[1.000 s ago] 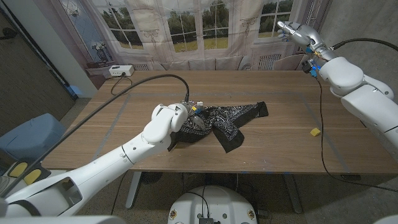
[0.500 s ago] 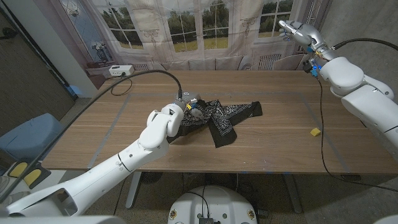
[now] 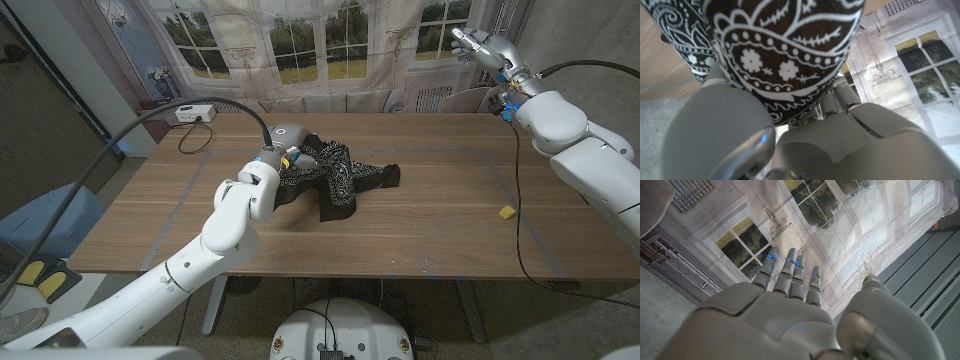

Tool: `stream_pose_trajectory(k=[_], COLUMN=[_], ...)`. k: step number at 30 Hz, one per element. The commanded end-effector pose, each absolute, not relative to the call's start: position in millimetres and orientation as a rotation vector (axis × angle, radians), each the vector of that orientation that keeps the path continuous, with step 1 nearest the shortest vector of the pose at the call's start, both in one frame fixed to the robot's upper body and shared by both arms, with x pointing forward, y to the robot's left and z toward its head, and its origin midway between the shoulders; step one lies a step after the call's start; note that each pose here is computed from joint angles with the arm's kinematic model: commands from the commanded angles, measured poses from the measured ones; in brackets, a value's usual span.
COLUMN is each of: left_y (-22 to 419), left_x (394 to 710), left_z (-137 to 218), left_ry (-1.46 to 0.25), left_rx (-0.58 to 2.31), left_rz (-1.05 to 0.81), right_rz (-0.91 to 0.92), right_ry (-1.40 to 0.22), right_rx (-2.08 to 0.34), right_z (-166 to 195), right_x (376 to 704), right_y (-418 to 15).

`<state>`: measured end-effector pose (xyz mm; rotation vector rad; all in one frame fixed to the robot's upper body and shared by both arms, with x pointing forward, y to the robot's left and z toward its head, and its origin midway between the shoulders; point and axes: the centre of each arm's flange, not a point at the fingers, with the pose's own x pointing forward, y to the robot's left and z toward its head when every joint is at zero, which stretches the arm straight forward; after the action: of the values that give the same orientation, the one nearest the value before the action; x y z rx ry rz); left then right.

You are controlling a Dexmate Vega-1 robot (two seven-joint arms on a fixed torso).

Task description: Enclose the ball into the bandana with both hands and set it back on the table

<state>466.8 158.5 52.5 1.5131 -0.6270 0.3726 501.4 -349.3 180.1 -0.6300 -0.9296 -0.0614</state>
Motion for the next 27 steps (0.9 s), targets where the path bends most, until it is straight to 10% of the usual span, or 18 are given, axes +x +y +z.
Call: stream_pose_trajectory(k=[1, 27], left_y=[184.0, 213.0], left_x=[392.5, 320.4], left_z=[71.1, 78.7], left_ry=[-0.746, -1.119], left_rx=[1.444, 1.187], left_rz=[0.629, 0.801], right_rz=[-0.041, -0.015], right_ry=[-0.96, -0.992], right_rx=[-0.638, -0.622], right_z=[183.7, 185.2], right_x=[498.7, 495.9], right_y=[-343.2, -345.6])
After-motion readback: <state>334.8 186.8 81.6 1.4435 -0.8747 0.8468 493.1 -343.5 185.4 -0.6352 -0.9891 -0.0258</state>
